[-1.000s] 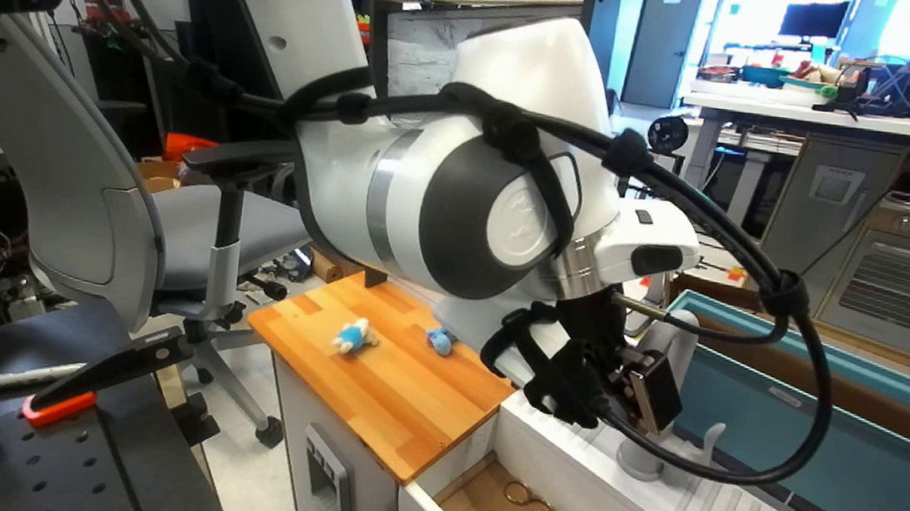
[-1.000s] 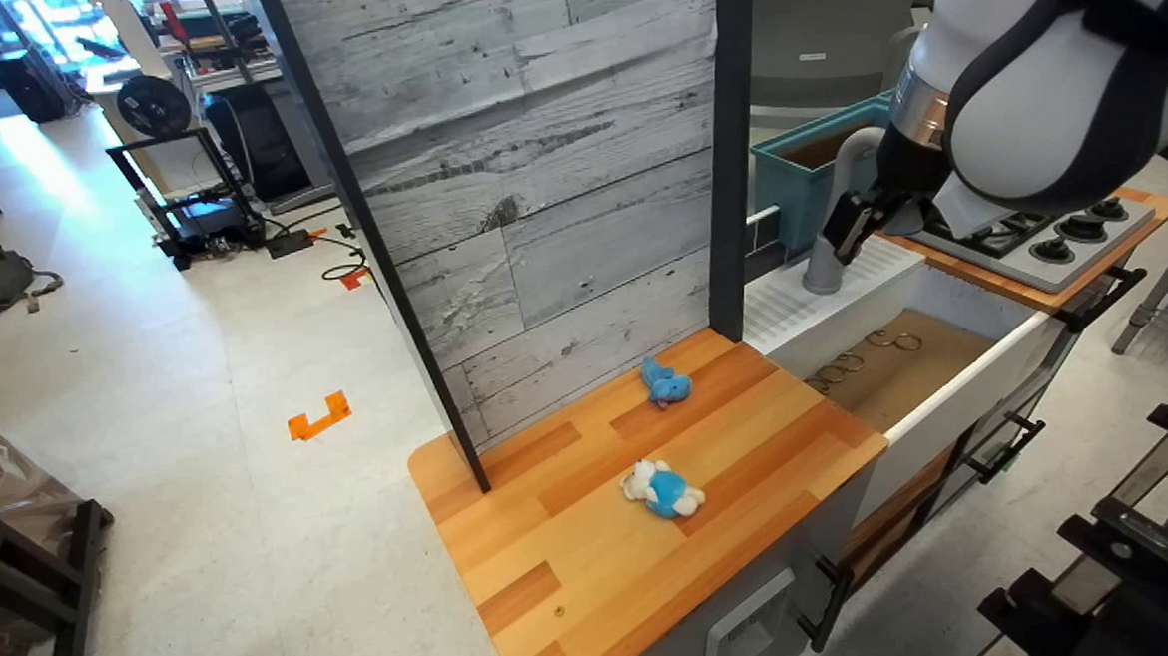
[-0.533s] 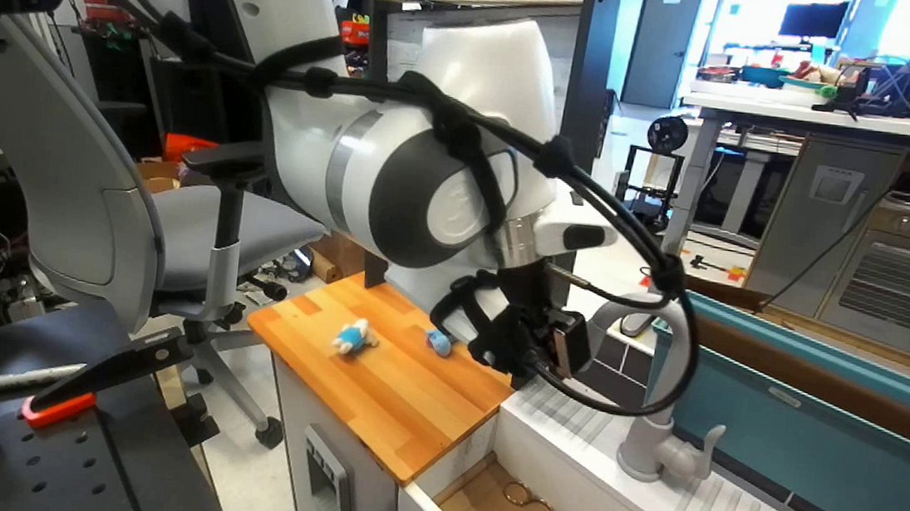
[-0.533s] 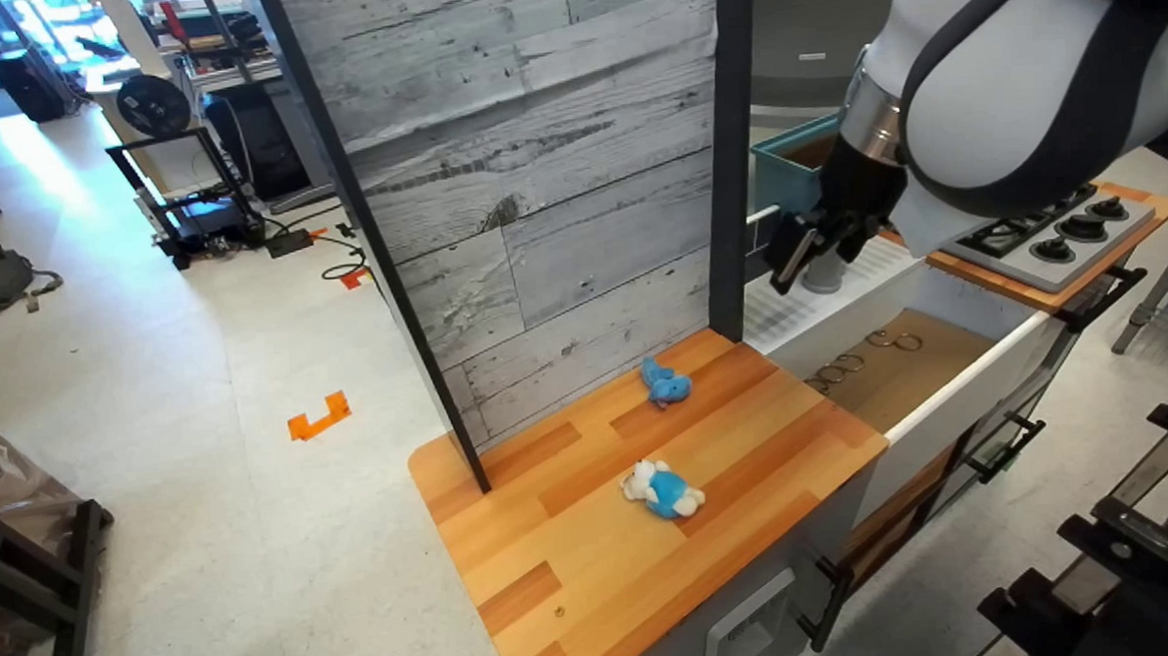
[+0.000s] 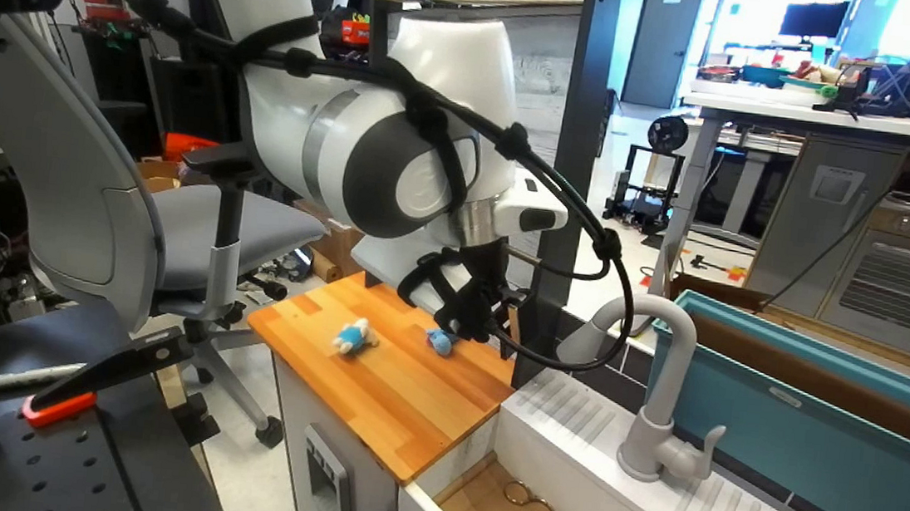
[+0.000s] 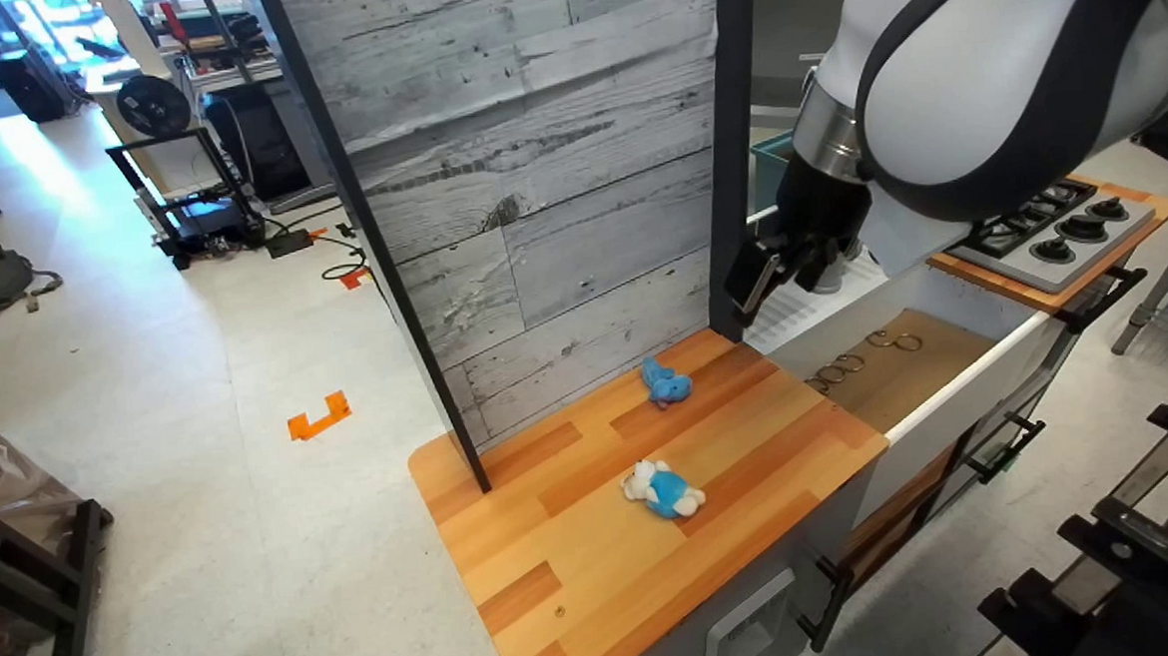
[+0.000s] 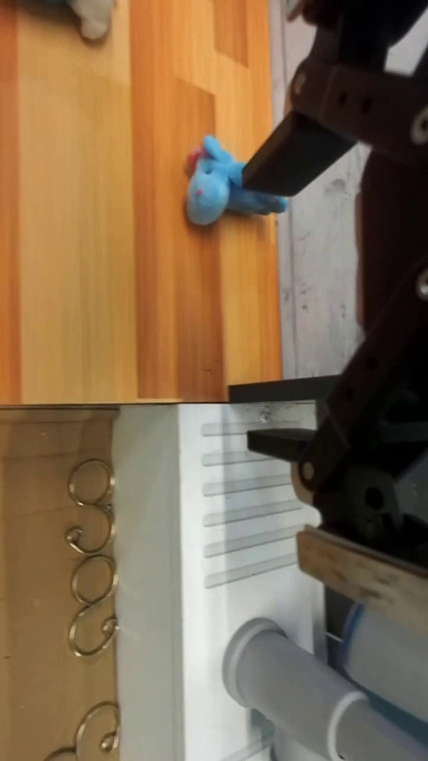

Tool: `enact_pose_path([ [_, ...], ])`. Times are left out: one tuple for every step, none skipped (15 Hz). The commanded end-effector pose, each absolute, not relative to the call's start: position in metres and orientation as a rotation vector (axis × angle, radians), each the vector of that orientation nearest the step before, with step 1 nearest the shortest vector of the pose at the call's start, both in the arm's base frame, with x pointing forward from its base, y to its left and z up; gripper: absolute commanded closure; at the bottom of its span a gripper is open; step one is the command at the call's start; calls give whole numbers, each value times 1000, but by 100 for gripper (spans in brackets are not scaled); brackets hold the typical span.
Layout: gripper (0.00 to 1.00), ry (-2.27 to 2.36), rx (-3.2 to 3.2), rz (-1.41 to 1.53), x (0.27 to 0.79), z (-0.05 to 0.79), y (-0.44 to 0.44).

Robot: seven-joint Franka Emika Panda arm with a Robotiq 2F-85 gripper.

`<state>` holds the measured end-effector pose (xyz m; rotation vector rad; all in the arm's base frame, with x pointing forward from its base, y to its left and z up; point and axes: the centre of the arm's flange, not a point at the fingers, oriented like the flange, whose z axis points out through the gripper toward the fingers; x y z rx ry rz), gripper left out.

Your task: Push the faucet to the left

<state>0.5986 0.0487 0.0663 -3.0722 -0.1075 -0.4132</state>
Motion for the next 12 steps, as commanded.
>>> enact_pose_path([
  [0, -197, -3028, -133, 574, 86, 43],
  [0, -211, -3012, -50, 567, 89, 44],
  [0, -228, -2996, 35, 557, 94, 44],
  [0, -234, -2984, 123, 550, 99, 44],
  [0, -234, -2989, 208, 543, 104, 43],
  [0, -230, -3014, 278, 536, 108, 40],
  [0, -217, -3004, 172, 552, 82, 45],
  [0, -219, -3005, 223, 547, 88, 42],
  [0, -219, -3007, 242, 544, 93, 41],
  [0, -220, -3008, 249, 542, 96, 40],
  [0, -222, -3008, 251, 540, 97, 40],
  [0, -222, -3008, 254, 540, 97, 40],
])
